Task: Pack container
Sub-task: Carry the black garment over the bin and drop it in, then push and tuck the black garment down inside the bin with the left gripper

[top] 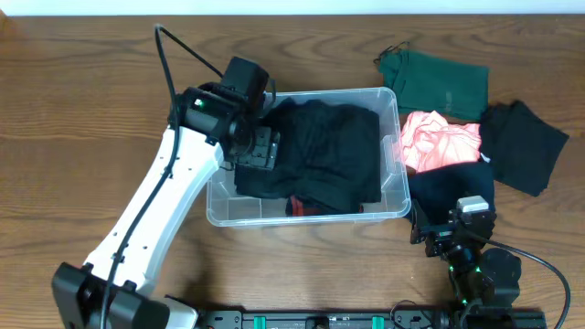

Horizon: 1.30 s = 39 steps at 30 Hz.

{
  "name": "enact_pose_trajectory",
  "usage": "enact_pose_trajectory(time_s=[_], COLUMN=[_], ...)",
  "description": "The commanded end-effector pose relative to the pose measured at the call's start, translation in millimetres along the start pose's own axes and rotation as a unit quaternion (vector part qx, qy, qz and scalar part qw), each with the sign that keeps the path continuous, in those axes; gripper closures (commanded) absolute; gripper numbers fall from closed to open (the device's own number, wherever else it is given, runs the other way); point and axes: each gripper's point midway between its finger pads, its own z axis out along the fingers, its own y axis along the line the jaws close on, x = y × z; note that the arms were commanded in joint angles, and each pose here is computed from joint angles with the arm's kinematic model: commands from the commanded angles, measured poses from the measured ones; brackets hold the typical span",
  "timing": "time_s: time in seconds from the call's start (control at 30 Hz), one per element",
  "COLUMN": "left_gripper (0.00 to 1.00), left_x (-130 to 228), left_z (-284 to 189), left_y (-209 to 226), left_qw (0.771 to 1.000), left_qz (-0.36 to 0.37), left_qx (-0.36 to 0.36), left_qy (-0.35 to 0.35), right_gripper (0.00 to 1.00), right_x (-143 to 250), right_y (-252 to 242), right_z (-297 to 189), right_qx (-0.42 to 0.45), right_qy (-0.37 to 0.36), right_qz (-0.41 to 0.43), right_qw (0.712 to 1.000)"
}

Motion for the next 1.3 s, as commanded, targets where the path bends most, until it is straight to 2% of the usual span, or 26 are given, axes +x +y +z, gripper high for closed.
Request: enact_pose_trajectory(time_s=[0.0, 0.17, 0.3, 0.4, 0.5, 0.6, 0.7, 0.9, 1.07, 1.27], left_gripper=[0.19, 0.25, 0.27, 0.28, 0.28, 0.28, 0.28, 0.28, 0.32, 0.34], left_x=[-24, -52, -65, -59, -39, -15, 4, 32, 22, -17], left_z=[-43, -66, -42, -1, 47, 91, 129, 185, 167, 88], left_y=[3, -45, -67, -75, -86, -104, -111, -111, -113, -134], left_qw=[0.997, 0.983, 0.980, 0.987, 0.991, 0.987, 0.983, 0.976, 0.977, 0.982], left_qz=[-0.011, 0.012, 0.033, 0.039, 0.047, 0.053, 0.056, 0.055, 0.055, 0.077], left_qx=[-0.007, 0.110, 0.125, 0.118, 0.120, 0.144, 0.137, 0.114, 0.119, 0.157], left_qy=[-0.080, -0.144, -0.149, -0.105, -0.029, 0.049, 0.107, 0.180, 0.166, 0.068], right_gripper=[0.01, 0.01, 0.01, 0.01, 0.01, 0.01, 0.01, 0.01, 0.01, 0.01], right_x=[1, 1, 1, 1, 1, 1, 1, 1, 1, 1], right_y=[-1, -1, -1, -1, -1, -1, -1, -1, -1, -1], right_z=[0, 0, 0, 0, 0, 0, 0, 0, 0, 0], right_qx=[0.003, 0.003, 0.003, 0.003, 0.003, 0.003, 0.003, 0.003, 0.003, 0.003], right_qy=[0.000, 0.000, 0.000, 0.000, 0.000, 0.000, 0.000, 0.000, 0.000, 0.000], right_qz=[0.004, 0.004, 0.004, 0.004, 0.004, 0.004, 0.004, 0.004, 0.004, 0.004], right_qw=[1.000, 1.000, 1.000, 1.000, 1.000, 1.000, 1.000, 1.000, 1.000, 1.000])
